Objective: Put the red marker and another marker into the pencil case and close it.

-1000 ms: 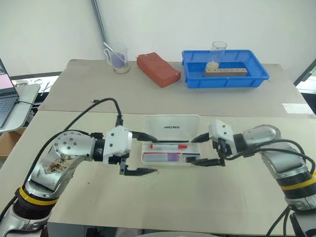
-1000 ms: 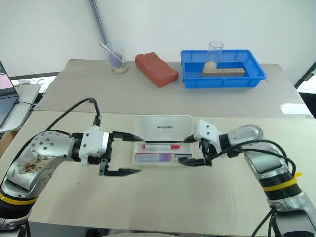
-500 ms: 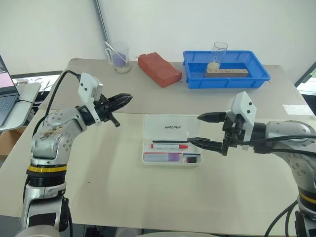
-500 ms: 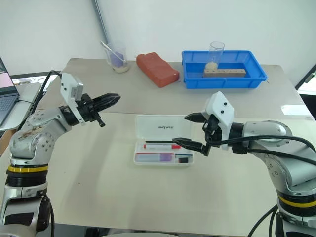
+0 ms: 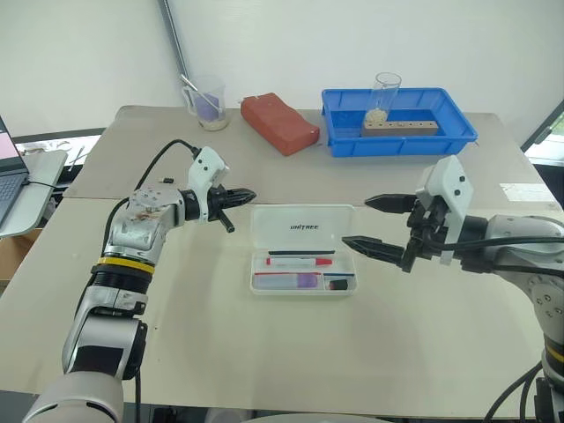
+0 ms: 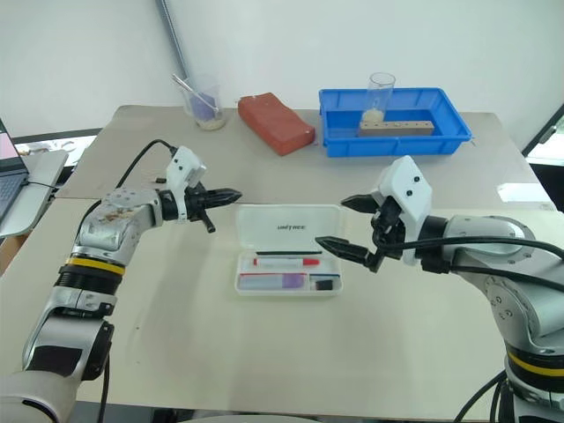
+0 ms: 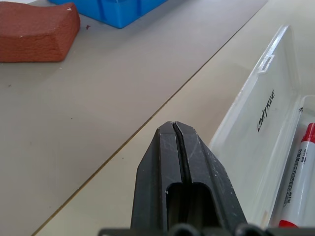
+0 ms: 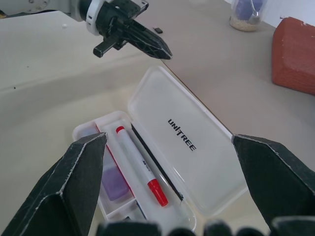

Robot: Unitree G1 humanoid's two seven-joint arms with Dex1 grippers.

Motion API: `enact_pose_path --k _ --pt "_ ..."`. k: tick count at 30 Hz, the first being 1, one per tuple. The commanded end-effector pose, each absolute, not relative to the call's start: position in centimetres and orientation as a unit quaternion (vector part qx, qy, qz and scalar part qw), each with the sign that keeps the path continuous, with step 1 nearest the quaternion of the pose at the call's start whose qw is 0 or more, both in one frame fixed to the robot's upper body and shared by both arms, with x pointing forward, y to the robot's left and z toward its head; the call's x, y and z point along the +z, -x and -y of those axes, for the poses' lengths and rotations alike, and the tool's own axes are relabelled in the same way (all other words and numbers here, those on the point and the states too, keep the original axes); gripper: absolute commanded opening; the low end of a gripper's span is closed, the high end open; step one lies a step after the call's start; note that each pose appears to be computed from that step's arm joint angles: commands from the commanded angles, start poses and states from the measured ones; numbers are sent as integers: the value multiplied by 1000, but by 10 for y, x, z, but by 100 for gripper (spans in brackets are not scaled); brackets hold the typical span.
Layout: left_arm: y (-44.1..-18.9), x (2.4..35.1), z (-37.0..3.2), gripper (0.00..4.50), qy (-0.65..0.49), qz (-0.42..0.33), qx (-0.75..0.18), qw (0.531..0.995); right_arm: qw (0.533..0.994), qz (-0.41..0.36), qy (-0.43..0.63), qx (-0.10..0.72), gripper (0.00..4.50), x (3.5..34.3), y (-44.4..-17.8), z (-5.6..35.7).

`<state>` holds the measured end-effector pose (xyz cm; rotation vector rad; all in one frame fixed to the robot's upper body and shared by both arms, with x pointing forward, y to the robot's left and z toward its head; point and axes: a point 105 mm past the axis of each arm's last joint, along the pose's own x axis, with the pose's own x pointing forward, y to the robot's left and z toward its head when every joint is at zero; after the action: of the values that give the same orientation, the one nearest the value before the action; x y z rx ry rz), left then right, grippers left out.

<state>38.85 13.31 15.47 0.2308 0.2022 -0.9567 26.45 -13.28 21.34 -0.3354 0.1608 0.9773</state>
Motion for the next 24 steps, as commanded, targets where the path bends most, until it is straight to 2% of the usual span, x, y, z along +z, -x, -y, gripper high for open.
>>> enact_pose_path --k 1,16,24 --pt "-389 165 -130 6 -130 -86 -481 863 867 -55 176 463 450 227 -260 133" --pt "-370 172 -122 6 -150 -77 -541 824 855 -45 167 489 450 240 -258 126" --pt "-334 165 -113 6 -204 -93 -608 761 847 -46 167 503 450 244 -257 126"
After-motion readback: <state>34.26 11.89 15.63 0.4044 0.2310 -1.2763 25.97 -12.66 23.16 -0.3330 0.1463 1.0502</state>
